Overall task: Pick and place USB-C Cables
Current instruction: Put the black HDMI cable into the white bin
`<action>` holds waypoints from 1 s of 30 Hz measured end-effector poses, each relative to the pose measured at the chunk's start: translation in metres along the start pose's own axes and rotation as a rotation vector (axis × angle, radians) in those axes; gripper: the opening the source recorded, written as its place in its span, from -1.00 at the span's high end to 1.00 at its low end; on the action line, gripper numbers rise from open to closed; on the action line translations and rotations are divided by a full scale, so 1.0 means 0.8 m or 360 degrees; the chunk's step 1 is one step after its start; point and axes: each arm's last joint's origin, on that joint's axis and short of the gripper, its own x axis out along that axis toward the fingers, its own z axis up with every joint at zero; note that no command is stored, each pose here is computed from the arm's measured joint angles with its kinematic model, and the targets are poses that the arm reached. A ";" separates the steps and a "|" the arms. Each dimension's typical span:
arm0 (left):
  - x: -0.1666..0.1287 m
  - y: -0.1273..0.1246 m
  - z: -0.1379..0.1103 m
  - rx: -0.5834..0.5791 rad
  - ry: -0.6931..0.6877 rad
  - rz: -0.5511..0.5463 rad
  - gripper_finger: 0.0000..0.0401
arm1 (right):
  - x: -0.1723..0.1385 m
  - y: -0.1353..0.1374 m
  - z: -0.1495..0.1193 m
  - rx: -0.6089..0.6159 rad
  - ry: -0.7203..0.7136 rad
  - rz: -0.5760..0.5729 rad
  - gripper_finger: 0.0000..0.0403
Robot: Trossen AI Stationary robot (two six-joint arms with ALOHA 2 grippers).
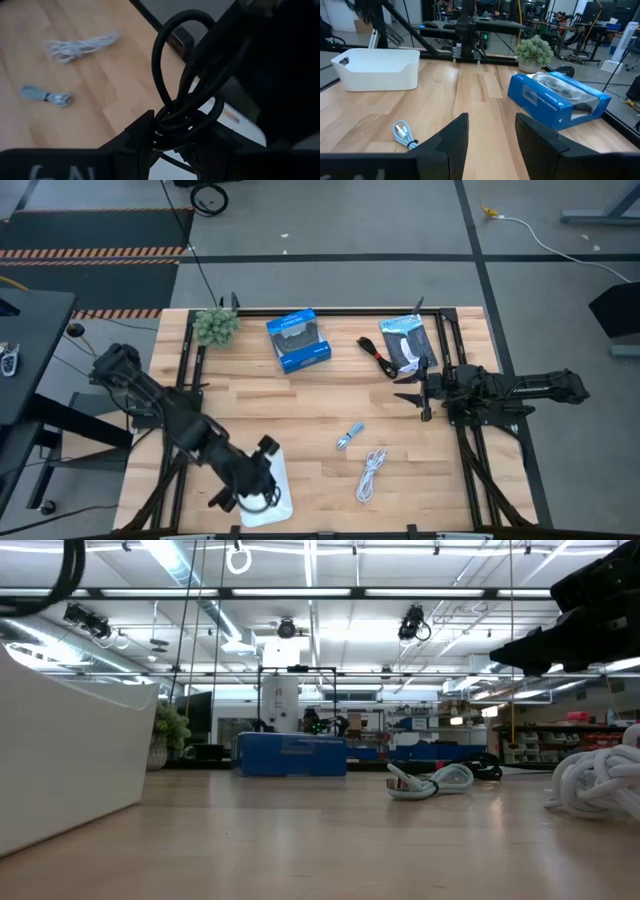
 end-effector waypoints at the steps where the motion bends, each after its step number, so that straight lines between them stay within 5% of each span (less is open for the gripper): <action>1: 0.007 -0.002 -0.001 0.0046 0.0024 -0.0005 0.34 | 0.000 0.000 0.000 0.0000 -0.0001 -0.0001 0.16; 8: 0.051 -0.016 -0.015 0.0283 0.0250 -0.0057 0.34 | 0.000 0.000 0.000 0.0000 0.0000 -0.0001 0.16; 30: 0.101 -0.036 -0.038 0.0358 0.0527 -0.0128 0.33 | 0.000 0.000 0.001 0.0001 -0.0013 -0.0001 0.16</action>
